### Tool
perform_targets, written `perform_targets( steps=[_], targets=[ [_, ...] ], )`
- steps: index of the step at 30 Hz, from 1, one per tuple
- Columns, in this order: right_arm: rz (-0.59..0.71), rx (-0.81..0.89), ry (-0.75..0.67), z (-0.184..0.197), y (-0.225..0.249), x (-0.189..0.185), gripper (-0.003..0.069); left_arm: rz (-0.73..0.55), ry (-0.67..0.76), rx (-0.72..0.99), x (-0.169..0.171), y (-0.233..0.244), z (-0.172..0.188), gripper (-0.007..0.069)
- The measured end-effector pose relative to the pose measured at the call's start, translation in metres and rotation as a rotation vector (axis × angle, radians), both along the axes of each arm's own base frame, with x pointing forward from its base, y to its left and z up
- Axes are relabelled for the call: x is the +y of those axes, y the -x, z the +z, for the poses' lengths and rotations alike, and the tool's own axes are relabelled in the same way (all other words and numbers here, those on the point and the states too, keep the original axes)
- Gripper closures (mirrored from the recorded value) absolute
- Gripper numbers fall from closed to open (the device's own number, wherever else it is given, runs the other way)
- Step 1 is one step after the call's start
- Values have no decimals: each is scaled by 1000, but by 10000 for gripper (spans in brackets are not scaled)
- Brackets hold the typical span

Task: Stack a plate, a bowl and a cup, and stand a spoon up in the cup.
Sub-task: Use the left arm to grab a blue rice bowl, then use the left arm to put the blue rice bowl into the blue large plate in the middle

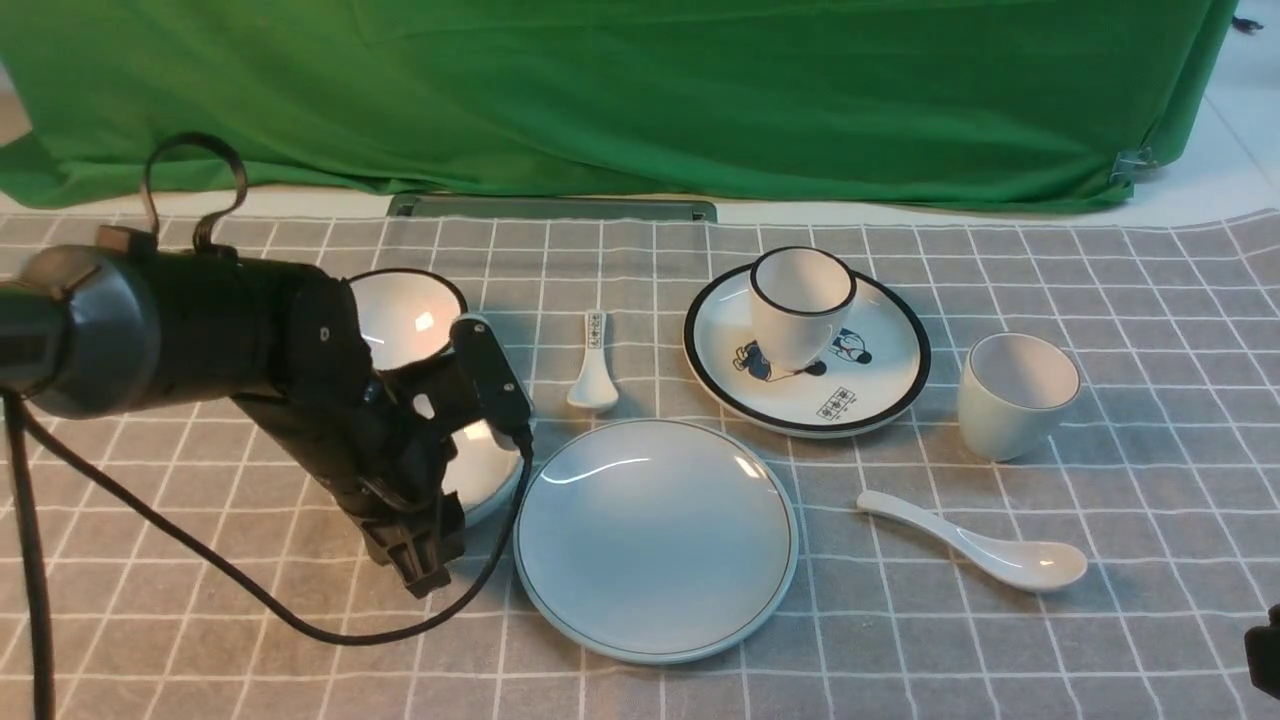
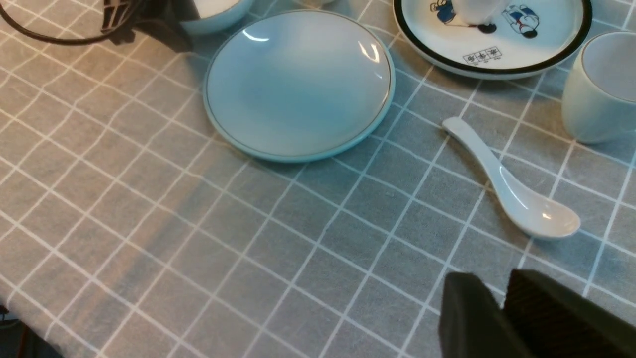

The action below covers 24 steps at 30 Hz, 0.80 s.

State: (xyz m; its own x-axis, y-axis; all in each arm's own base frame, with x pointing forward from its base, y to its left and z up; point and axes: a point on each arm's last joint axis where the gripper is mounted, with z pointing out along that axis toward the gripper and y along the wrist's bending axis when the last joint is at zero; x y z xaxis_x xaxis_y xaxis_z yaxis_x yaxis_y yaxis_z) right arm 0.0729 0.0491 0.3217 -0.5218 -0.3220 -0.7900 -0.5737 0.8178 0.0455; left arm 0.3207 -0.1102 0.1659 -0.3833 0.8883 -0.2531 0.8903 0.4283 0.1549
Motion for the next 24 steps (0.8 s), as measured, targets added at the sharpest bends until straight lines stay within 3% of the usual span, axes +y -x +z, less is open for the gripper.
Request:
perform_targets(
  steps=[3, 9, 13, 18, 20, 24],
  targets=[
    [0, 0, 0, 0, 0, 0, 504, -10, 1, -9, 0, -1, 5, 496],
    [0, 0, 0, 0, 0, 0, 498, 58, 32, 65, 0, 10, 20, 522],
    [-1, -9, -1, 1, -1, 0, 496, 133, 79, 111, -18, 34, 46, 589],
    [-3, -17, -5, 1, -1, 0, 488, 13, 64, 41, -63, 55, 63, 592],
    [-4, -21, -7, 2, -1, 0, 487, -78, 57, -2, -91, 64, 60, 592],
    [-4, -20, -6, 1, -1, 0, 485, -142, 63, -31, -117, 65, 50, 592]
  ],
)
